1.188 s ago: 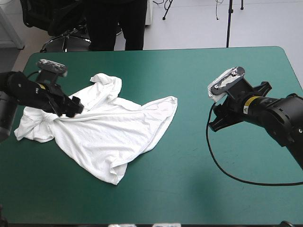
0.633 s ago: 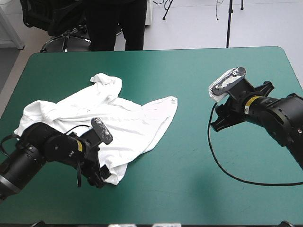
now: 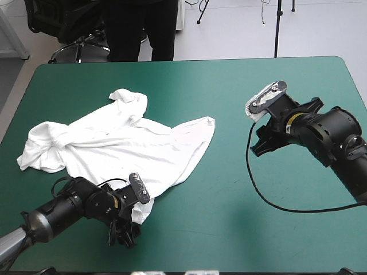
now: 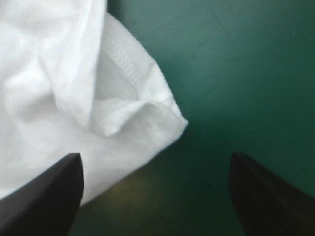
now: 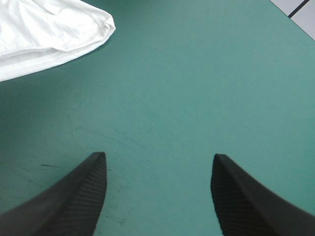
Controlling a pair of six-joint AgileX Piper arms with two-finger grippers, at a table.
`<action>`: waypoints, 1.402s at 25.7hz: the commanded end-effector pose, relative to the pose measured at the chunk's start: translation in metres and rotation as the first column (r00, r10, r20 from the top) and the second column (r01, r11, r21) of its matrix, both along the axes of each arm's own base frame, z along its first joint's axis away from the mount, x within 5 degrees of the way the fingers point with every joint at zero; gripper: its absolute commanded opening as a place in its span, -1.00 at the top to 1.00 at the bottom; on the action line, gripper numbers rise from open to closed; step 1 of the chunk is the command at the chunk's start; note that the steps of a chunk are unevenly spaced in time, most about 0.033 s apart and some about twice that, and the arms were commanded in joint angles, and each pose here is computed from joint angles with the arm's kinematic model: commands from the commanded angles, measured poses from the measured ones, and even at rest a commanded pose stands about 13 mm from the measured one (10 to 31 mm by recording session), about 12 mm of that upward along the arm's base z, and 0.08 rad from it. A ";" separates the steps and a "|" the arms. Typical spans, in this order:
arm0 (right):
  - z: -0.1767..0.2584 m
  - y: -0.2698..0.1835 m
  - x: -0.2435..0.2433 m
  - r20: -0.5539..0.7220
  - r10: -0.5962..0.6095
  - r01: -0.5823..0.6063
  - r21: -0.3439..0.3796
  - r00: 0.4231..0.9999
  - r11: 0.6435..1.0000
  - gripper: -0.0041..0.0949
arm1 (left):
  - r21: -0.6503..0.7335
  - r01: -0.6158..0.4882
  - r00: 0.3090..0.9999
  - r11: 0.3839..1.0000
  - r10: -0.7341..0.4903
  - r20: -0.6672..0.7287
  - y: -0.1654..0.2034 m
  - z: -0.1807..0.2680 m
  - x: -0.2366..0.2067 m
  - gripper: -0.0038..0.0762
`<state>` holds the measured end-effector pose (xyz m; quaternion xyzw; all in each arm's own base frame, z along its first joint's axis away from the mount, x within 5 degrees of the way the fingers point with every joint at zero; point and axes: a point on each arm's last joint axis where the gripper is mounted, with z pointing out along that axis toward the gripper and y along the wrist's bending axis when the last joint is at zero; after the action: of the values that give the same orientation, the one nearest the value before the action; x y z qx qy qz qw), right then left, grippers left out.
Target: Fold the cloth
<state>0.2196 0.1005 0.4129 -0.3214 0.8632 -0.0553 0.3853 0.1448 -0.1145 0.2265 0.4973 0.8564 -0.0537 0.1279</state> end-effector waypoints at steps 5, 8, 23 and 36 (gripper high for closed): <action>-0.002 0.014 0.023 0.064 0.027 -0.028 0.019 0.998 0.999 -0.25 | -0.024 -0.030 0.999 0.999 0.030 -0.036 -0.018 -0.017 0.017 0.12; -0.019 0.027 0.045 0.023 0.040 -0.040 -0.012 0.999 0.999 -0.25 | -0.017 -0.032 0.998 0.999 0.031 -0.051 -0.018 -0.019 0.017 0.61; -0.079 0.109 0.172 -0.060 0.076 -0.071 0.078 0.995 0.994 -0.25 | -0.009 -0.071 0.989 0.997 0.069 -0.135 -0.018 -0.021 0.011 0.93; -0.141 0.104 0.212 -0.174 0.048 -0.023 0.140 0.984 0.990 -0.25 | 0.009 -0.063 0.986 0.998 0.064 -0.153 -0.017 -0.021 0.009 0.93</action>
<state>0.4294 0.2103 0.2333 -0.3219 0.9077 0.0308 0.2673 0.1639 -0.1292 0.2045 0.4792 0.8698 -0.0578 0.1023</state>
